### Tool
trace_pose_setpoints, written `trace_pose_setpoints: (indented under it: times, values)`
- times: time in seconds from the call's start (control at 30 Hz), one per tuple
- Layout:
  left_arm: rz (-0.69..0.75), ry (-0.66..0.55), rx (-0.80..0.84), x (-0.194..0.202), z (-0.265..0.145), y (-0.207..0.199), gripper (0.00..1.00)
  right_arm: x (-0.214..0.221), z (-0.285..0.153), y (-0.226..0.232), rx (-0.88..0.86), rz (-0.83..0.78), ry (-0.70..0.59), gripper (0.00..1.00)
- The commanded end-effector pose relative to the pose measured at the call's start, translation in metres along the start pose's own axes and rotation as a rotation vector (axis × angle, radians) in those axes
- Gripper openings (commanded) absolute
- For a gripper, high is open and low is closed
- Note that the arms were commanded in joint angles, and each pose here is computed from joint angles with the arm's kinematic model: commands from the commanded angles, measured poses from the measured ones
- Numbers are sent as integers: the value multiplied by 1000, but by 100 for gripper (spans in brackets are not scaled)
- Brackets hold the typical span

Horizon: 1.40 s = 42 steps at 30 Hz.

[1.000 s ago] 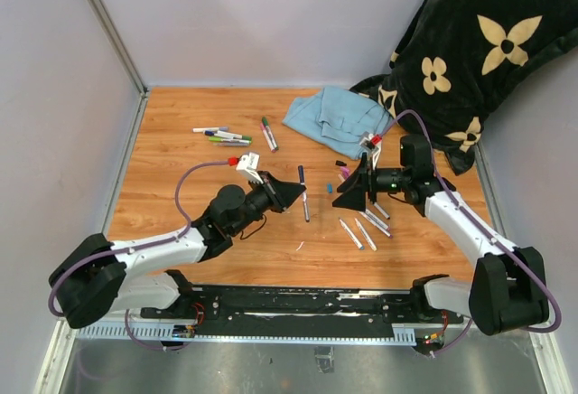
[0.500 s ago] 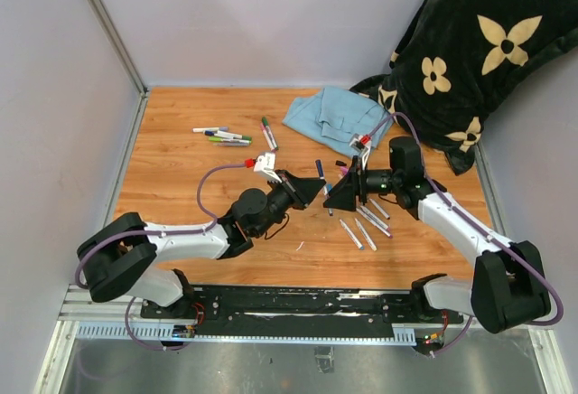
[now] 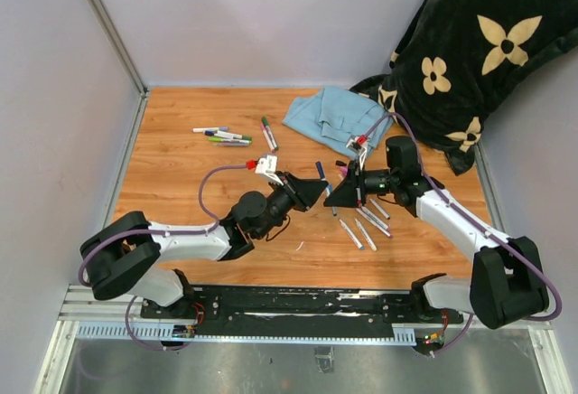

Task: Open the pen caps
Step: Pick up the pen from the center of the board, then open the pen cap from the pen.

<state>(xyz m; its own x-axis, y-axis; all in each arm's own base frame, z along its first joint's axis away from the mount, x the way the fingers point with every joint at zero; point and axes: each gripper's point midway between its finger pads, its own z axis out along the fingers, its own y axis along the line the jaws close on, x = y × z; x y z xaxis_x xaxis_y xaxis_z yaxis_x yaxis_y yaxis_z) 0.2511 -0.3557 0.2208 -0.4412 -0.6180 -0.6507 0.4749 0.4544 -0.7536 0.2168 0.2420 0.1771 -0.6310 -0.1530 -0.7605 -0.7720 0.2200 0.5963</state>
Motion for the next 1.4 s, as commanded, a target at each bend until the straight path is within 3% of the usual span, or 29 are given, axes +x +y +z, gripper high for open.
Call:
trace_pose_setpoints:
  times: [0.0,0.1,0.17,0.33,0.43,0.63,0.87,1.37]
  values:
    - [60,-61,130,-25,-17,-32,36,1,1,26,-144,-70,50,1]
    - [138,-34,173,-25,-30,-36,53,3,-4,44,-271,-100,65,1]
    - [179,-19,213,-24,-43,-39,58,2,-6,50,-315,-109,61,1]
    - [235,-38,279,-35,-75,-44,79,0,-10,54,-327,-134,54,1]
    - [241,-44,297,-42,-87,-41,87,0,-11,53,-310,-157,56,1]
    - [140,-33,388,-53,-102,-37,87,4,-13,43,-226,-228,83,1]
    - [4,-43,383,-61,-102,-26,87,7,-23,15,4,-356,148,1]
    - [-135,-91,162,-65,-79,5,83,8,-29,-7,140,-413,185,1]
